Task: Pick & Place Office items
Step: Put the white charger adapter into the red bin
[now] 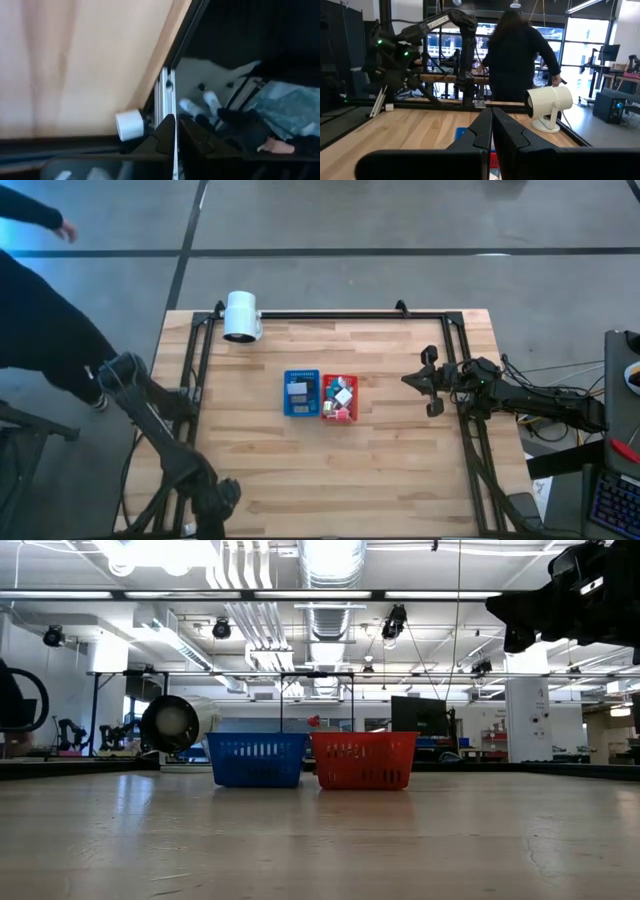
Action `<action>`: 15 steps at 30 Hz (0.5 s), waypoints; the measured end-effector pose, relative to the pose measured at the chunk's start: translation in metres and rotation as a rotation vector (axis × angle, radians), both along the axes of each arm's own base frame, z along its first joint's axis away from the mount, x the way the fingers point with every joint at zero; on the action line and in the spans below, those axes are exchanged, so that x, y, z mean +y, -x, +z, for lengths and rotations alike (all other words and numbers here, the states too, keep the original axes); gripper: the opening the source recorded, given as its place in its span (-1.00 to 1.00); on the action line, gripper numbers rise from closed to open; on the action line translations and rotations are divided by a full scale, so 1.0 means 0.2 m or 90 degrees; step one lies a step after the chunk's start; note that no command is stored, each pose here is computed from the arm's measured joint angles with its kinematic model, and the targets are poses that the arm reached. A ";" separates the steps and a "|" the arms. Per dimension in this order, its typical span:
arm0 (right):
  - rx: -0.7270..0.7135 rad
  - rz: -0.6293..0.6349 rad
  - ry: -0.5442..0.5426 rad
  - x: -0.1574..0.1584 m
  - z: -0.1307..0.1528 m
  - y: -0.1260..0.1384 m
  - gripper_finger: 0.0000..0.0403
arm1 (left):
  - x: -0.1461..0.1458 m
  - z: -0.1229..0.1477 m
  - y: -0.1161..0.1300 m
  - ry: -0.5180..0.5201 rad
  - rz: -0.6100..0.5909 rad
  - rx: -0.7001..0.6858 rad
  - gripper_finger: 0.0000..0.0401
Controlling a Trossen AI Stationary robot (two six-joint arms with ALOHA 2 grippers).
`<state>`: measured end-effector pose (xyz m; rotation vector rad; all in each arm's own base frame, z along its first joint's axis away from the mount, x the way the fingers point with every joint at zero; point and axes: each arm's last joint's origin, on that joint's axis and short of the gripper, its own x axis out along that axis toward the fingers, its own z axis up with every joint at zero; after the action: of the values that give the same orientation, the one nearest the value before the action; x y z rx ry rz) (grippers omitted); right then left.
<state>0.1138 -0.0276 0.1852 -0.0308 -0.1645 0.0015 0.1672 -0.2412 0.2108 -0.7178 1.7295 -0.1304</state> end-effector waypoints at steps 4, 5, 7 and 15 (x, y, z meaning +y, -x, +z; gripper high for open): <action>0.000 0.000 0.000 0.00 0.00 0.00 -0.96 | -0.09 -0.08 0.04 0.000 -0.016 0.086 -0.96; 0.000 0.000 0.000 0.00 0.00 0.00 -0.96 | -0.11 -0.09 0.05 -0.002 -0.020 0.106 -0.98; -0.001 0.000 0.000 0.00 0.00 0.00 -0.96 | -0.13 -0.12 0.07 -0.013 -0.021 0.130 -0.98; -0.002 0.001 -0.002 0.00 0.00 0.00 -0.96 | -0.16 -0.20 0.08 -0.040 -0.019 0.162 -0.98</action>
<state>0.1138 -0.0276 0.1862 -0.0280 -0.1674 0.0022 0.1507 -0.2729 0.1699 -0.6848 1.9776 -0.0049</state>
